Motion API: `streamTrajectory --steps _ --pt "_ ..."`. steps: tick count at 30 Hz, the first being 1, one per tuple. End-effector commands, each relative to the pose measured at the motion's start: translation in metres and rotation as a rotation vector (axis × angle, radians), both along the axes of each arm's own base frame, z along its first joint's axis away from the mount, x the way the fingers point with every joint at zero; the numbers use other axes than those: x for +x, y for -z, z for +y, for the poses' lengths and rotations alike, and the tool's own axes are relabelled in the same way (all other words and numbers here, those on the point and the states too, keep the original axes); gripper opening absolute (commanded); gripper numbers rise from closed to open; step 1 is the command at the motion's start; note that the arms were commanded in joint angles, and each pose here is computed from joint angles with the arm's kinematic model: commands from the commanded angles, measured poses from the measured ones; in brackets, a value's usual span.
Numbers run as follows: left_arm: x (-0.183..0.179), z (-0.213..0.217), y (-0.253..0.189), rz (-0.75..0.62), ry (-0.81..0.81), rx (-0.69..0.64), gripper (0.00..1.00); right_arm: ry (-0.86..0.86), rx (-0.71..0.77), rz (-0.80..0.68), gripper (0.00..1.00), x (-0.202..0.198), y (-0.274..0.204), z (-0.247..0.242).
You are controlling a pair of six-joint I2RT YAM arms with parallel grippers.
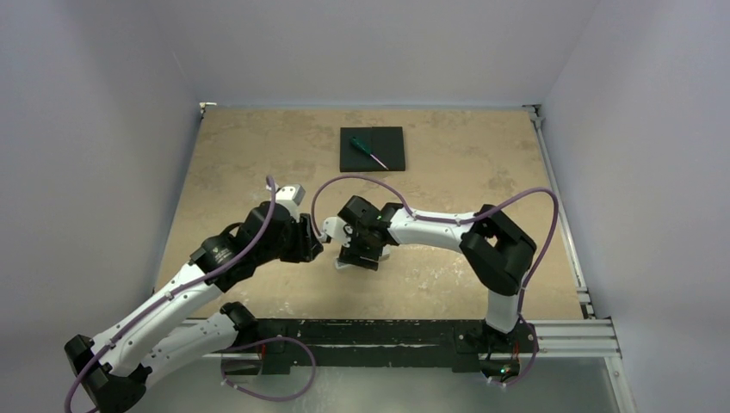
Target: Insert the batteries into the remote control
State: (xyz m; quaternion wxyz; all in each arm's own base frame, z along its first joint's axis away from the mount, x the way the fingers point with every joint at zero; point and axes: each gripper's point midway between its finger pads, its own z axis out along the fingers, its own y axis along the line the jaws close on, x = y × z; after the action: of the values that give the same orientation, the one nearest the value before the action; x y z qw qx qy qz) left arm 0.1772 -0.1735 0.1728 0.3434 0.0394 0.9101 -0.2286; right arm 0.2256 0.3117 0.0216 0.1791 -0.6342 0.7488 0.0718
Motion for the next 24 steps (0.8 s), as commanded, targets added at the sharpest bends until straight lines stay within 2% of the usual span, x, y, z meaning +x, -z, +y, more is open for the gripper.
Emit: streamTrajectory --steps 1,4,11,15,19,24 --pt "0.0 -0.004 -0.009 -0.031 0.031 -0.016 0.4 -0.003 0.01 0.025 0.66 0.0 -0.002 0.002" --pt "0.001 -0.004 -0.009 -0.035 0.033 -0.023 0.4 0.012 0.013 0.037 0.56 -0.002 0.002 -0.001" --pt "0.001 -0.004 -0.009 -0.037 0.035 -0.022 0.4 0.051 0.02 0.078 0.23 -0.009 0.006 -0.002" --pt "0.0 -0.004 -0.009 -0.039 0.03 -0.028 0.4 0.098 0.049 0.103 0.09 -0.014 0.0 0.001" --pt "-0.001 -0.003 -0.012 -0.046 0.028 -0.041 0.4 0.168 0.131 0.117 0.0 -0.017 -0.014 0.009" --pt "-0.004 -0.006 -0.014 -0.043 0.037 -0.058 0.4 0.264 0.194 0.143 0.0 -0.023 -0.029 0.011"
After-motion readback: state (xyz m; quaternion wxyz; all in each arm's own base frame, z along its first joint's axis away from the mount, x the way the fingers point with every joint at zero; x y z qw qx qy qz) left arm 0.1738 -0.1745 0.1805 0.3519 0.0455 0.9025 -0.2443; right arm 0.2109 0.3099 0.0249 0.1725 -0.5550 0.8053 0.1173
